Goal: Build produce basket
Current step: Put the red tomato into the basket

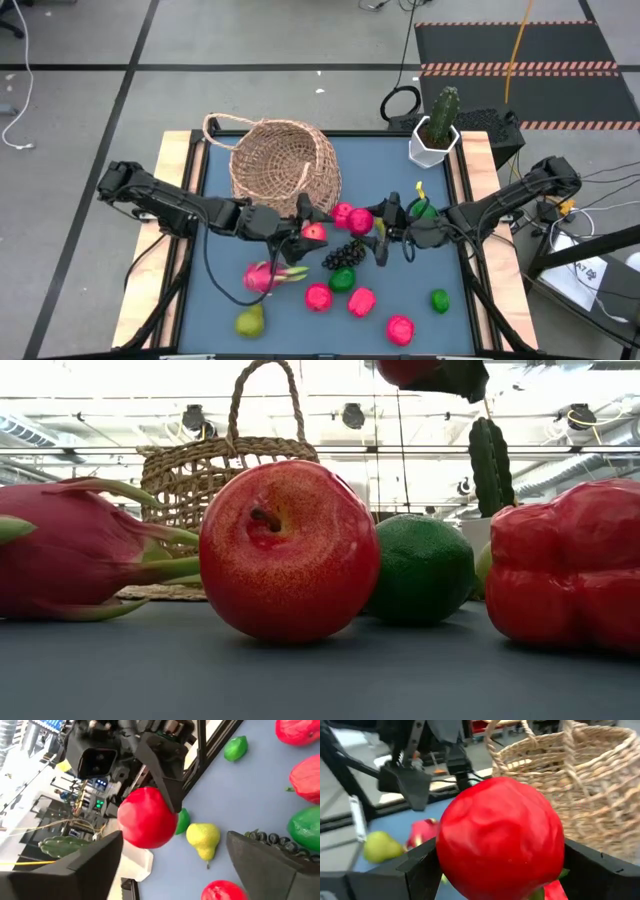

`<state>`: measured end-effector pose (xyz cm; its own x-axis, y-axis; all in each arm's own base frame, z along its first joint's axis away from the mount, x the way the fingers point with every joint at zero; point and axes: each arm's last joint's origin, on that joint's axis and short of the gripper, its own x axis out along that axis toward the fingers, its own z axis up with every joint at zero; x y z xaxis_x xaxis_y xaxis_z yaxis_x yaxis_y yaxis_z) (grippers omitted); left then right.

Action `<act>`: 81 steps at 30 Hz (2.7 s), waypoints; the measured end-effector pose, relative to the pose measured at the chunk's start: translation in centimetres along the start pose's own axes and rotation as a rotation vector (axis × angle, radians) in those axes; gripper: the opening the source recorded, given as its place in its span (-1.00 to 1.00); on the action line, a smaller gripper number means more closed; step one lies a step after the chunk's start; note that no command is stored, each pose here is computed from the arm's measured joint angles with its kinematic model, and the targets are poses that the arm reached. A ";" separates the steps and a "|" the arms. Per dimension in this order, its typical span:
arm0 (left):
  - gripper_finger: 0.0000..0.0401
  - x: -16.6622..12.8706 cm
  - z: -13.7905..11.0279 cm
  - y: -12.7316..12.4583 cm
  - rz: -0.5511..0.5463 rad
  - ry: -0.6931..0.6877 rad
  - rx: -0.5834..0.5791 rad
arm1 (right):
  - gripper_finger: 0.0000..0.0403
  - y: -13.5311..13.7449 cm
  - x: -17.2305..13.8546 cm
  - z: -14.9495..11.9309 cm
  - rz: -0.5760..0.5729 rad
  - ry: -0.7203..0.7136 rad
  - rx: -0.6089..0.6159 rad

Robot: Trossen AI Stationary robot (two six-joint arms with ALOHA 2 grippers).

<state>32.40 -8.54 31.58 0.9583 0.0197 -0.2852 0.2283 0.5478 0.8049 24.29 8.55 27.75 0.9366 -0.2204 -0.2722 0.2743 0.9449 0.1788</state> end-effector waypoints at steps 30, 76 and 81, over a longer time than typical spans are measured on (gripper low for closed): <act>0.98 5.0 -1.3 -1.5 0.170 0.082 0.154 | 0.60 -4.4 1.9 -3.3 0.281 -0.186 0.295; 0.60 6.7 -2.5 -1.5 0.186 0.070 0.214 | 0.60 -4.2 3.5 -3.8 0.381 -0.208 0.325; 0.48 6.6 -2.3 -1.7 0.184 0.066 0.226 | 0.62 -4.1 3.5 -3.9 0.381 -0.208 0.317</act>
<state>37.94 -7.45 27.11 0.9754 0.1600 -0.1515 0.0917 0.3302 0.9395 25.56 4.81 22.42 0.9972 0.0497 0.0553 -0.0711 0.8548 0.5140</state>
